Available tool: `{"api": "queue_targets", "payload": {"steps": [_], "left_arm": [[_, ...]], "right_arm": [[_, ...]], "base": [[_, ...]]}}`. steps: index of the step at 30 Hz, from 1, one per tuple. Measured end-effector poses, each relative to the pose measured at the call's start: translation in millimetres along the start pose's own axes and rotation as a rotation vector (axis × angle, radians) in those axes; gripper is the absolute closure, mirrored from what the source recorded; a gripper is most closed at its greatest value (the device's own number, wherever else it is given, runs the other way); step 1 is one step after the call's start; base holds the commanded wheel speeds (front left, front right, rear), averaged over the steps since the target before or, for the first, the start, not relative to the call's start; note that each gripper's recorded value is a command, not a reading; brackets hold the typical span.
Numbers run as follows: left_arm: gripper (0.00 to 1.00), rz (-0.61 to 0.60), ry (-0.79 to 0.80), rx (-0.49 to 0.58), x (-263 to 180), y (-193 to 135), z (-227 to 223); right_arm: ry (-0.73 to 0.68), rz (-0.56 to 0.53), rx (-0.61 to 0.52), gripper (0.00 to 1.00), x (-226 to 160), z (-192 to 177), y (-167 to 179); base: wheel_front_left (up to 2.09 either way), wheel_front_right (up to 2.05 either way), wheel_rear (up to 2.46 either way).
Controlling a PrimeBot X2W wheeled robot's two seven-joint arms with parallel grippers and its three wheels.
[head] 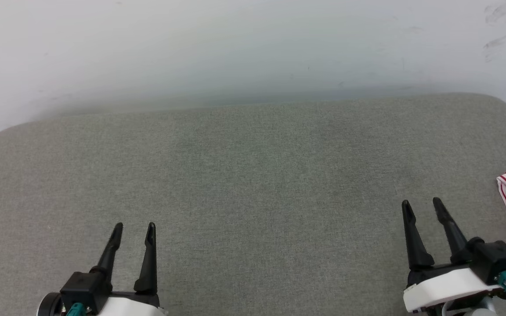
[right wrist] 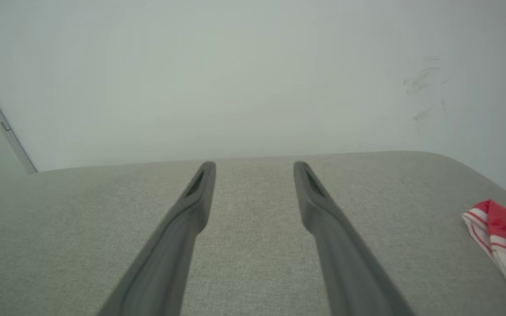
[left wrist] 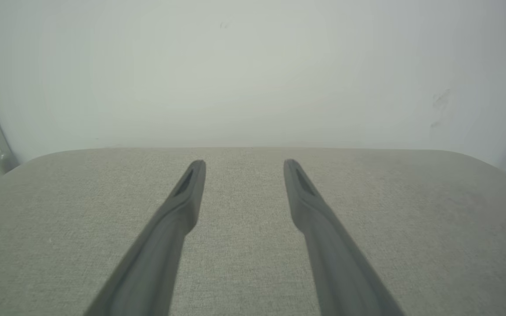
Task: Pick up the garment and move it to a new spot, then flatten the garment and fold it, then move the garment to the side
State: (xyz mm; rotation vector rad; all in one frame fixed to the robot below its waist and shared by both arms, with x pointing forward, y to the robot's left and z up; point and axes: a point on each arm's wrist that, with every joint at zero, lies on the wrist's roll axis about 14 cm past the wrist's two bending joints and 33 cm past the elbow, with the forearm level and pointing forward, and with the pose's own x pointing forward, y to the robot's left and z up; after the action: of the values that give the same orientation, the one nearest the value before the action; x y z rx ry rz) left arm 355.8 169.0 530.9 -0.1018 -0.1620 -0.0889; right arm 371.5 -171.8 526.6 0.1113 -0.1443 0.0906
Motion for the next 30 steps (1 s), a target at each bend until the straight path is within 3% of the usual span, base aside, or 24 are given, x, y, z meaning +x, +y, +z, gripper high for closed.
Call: {"api": "queue_targets", "payload": {"steps": [4, 30], "left_arm": [[1.00, 0.007, 0.058, -0.010, -7.2, 0.8, -16.9], [1.00, 0.139, 0.113, -0.464, -2.2, 20.7, -31.5]], "right_arm": [[0.056, -0.010, 0.009, 1.00, -7.7, -16.9, -2.2], [0.110, -0.147, 0.452, 1.00, -9.3, -29.5, -23.6]], "base": [[0.00, 0.00, 0.00], [0.00, 0.00, 0.00]]}}
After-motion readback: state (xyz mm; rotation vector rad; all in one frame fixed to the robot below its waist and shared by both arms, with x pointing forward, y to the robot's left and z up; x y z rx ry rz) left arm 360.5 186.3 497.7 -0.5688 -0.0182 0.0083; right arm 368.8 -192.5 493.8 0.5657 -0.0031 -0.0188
